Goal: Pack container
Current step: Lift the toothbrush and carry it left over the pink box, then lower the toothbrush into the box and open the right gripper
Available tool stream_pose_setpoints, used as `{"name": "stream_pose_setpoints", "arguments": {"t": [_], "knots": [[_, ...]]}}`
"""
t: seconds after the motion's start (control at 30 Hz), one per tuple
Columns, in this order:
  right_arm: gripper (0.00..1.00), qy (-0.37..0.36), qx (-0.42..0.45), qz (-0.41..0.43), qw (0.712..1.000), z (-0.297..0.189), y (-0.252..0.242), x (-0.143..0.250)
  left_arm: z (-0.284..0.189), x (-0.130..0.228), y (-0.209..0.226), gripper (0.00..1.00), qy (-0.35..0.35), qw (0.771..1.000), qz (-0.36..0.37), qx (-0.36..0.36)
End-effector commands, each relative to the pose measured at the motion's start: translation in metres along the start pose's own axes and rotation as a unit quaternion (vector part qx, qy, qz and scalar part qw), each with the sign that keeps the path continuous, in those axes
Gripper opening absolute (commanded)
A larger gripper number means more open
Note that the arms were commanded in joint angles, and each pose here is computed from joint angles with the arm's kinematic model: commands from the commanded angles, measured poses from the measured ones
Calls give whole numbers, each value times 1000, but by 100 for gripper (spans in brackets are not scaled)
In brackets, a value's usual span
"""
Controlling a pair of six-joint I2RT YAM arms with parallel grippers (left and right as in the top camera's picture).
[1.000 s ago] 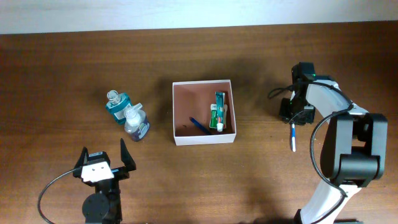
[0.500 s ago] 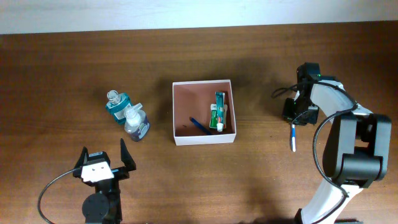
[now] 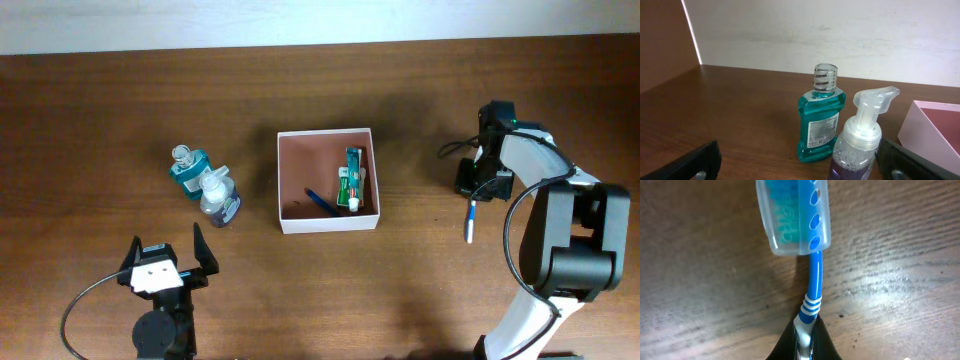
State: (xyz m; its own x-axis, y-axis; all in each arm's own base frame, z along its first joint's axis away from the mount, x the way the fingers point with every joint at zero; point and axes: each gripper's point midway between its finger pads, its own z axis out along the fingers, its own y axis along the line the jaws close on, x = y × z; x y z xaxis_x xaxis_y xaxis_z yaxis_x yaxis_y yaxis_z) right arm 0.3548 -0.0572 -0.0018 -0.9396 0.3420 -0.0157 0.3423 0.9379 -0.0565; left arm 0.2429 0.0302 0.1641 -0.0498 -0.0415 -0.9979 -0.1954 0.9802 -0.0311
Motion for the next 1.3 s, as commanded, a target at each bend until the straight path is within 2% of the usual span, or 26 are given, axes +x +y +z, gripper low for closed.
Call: {"name": "stream_pose_setpoints", "arguments": {"t": [0.0,0.23,0.57,1.0,1.27], "knots": [[4,-5,-10,-13,1000,-17,-1,-4,0,3,0,99,1,1000,8,3],[4,-87,-60,-45,993,-90,35,-19,0,3,-1,99,1,1000,8,3],[4,-170,-106,-114,973,-160,108,10,0,3,-1,99,1,1000,8,3],[4,-202,-171,-165,950,-186,203,52,0,3,-1,99,1,1000,8,3],[4,-223,-196,-179,938,-196,232,61,0,3,0,99,1,1000,8,3]]}}
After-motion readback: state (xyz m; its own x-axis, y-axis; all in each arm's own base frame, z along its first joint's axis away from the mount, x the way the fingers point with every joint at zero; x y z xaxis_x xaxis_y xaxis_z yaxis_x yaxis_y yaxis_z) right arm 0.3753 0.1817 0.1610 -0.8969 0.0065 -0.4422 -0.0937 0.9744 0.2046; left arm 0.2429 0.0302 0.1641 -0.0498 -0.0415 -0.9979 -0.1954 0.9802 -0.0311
